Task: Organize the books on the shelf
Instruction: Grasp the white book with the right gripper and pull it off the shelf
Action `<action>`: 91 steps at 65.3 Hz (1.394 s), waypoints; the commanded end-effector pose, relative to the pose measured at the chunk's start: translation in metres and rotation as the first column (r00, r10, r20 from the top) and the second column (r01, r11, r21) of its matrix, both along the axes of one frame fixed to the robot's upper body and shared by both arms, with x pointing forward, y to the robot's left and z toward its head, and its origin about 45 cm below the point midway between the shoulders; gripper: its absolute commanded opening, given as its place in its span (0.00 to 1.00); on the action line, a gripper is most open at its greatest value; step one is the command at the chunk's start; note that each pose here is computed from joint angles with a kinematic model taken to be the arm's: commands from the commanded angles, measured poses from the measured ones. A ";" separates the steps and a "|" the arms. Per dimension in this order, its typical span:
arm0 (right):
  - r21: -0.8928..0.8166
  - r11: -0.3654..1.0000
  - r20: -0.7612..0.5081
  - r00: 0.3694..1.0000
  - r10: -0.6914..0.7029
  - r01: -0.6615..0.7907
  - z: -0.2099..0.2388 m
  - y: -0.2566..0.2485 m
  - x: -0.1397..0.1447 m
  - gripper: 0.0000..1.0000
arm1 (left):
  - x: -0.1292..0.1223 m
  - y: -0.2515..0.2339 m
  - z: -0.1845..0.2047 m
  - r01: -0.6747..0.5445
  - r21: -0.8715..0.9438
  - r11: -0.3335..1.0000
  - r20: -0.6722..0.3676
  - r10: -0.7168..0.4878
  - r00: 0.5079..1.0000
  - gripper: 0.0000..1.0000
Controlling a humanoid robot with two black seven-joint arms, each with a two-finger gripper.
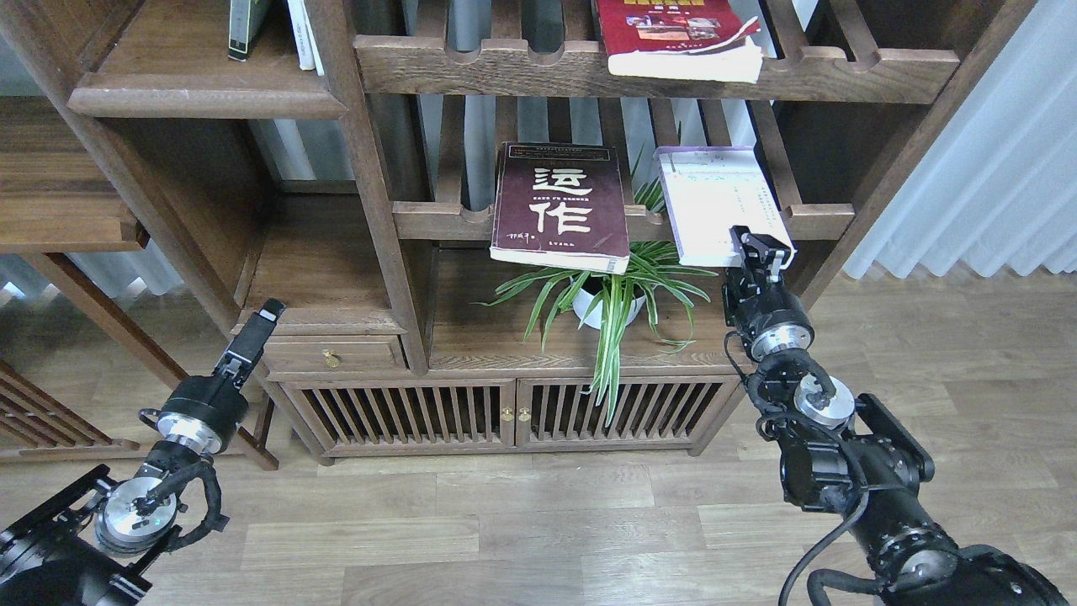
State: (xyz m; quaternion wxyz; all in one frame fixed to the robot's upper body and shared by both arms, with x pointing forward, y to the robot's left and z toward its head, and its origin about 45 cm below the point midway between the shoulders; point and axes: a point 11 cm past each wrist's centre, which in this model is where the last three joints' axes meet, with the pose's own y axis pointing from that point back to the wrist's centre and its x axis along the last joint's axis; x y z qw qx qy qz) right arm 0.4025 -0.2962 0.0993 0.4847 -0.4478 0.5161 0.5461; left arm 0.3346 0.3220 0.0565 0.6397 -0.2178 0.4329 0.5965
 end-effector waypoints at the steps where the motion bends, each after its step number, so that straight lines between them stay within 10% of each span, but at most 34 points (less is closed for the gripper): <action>1: 0.016 1.000 0.064 0.998 0.002 -0.003 0.009 0.003 -0.002 0.05 | -0.001 0.000 -0.001 0.000 -0.001 1.000 -0.002 0.000 1.000 1.00; 32: 0.206 0.978 0.239 0.969 -0.065 0.015 0.023 0.001 -0.109 0.05 | -0.003 -0.003 -0.004 0.005 0.000 1.000 -0.012 -0.005 1.000 1.00; 59: 0.168 0.984 0.041 0.997 -0.061 0.053 -0.032 -0.016 -0.212 0.05 | -0.017 -0.041 -0.023 0.118 -0.002 0.993 -0.068 -0.118 0.991 1.00; 91: 0.236 0.923 -0.107 0.936 0.337 -0.305 -0.071 0.079 -0.277 0.06 | -0.037 -0.143 -0.009 0.328 -0.219 0.919 -0.048 -0.346 0.937 1.00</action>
